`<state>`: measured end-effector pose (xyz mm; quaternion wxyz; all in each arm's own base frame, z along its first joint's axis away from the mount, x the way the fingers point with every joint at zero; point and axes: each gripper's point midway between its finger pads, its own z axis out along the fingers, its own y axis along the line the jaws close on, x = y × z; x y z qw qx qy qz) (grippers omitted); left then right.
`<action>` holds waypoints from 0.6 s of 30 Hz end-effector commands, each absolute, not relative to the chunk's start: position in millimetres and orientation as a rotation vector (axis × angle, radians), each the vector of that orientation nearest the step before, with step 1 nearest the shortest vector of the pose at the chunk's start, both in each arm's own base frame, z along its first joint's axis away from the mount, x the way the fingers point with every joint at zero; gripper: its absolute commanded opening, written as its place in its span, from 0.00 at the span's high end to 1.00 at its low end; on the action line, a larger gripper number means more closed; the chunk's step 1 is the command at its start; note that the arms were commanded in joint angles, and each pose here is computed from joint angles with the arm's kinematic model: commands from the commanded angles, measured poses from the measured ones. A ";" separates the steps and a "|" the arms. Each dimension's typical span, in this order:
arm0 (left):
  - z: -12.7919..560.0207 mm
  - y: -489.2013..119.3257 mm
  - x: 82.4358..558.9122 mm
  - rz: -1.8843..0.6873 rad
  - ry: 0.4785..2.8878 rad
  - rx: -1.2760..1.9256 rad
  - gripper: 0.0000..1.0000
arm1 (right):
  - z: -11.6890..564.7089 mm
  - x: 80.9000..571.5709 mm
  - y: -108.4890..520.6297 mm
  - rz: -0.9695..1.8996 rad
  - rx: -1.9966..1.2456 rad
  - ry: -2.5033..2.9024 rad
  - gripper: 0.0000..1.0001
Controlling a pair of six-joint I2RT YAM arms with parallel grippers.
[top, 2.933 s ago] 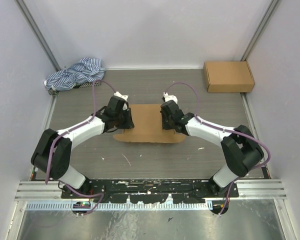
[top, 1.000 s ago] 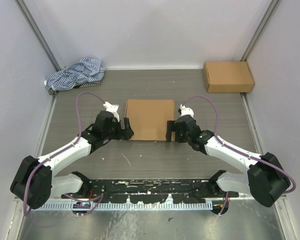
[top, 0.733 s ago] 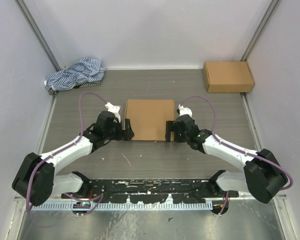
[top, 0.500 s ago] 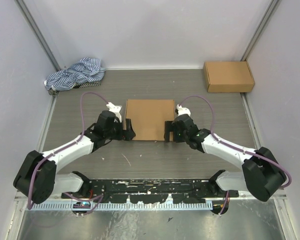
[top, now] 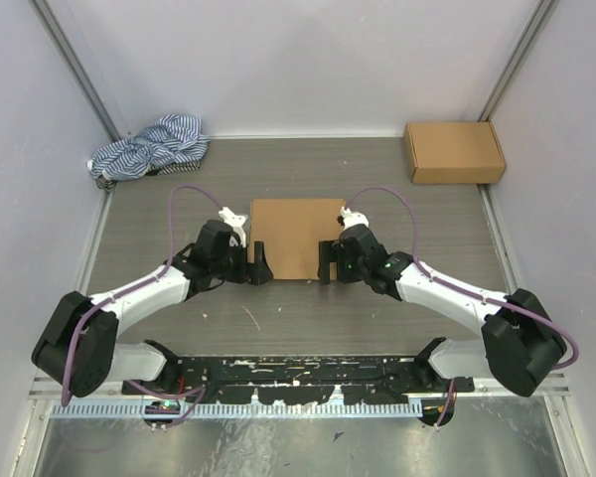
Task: Fold the paper box
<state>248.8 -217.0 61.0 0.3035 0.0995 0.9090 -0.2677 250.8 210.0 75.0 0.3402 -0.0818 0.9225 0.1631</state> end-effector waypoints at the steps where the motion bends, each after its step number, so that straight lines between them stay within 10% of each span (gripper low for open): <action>1: 77.9 -225.9 241.9 -0.785 2.412 0.291 0.11 | 100.9 251.3 224.8 0.505 -0.240 2.359 0.06; 18: 107.9 -221.9 236.7 -0.746 2.492 0.313 0.12 | 118.9 248.6 224.7 0.464 -0.223 2.430 0.08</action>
